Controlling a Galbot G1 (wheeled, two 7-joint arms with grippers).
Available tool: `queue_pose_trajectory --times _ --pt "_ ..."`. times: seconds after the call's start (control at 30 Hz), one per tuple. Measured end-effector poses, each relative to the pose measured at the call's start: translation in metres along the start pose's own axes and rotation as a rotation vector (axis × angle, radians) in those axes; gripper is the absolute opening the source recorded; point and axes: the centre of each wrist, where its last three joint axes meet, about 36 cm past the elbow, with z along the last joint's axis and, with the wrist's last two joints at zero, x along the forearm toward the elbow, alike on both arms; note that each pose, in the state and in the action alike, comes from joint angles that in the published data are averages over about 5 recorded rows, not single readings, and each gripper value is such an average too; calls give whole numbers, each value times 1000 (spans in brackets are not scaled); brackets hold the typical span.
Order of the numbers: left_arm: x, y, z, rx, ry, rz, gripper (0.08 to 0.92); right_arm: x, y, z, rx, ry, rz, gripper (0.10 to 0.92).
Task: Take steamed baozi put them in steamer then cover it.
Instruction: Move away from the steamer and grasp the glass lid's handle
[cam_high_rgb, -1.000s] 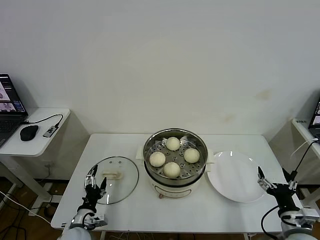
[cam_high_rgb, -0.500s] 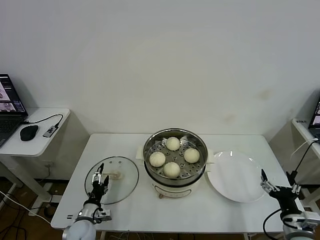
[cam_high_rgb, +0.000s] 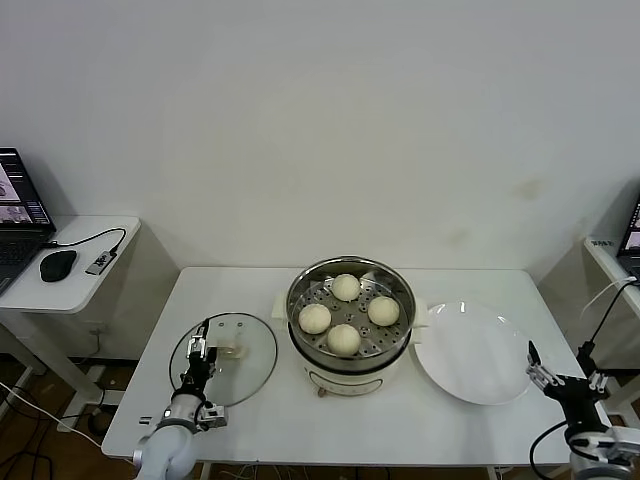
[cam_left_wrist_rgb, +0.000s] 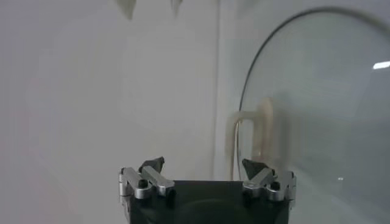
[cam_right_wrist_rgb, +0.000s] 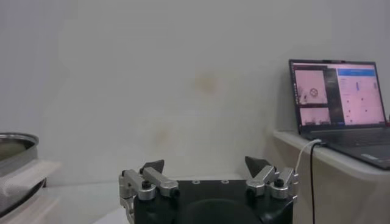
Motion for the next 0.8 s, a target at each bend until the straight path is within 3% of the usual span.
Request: queue_pose_trajectory --times 0.6,0.8 --pt "-21 -8 -5 9 48 -12 822 3 -2 5 10 11 10 823" --pt "-21 -16 -4 20 51 -7 697 4 -4 4 16 12 13 823"
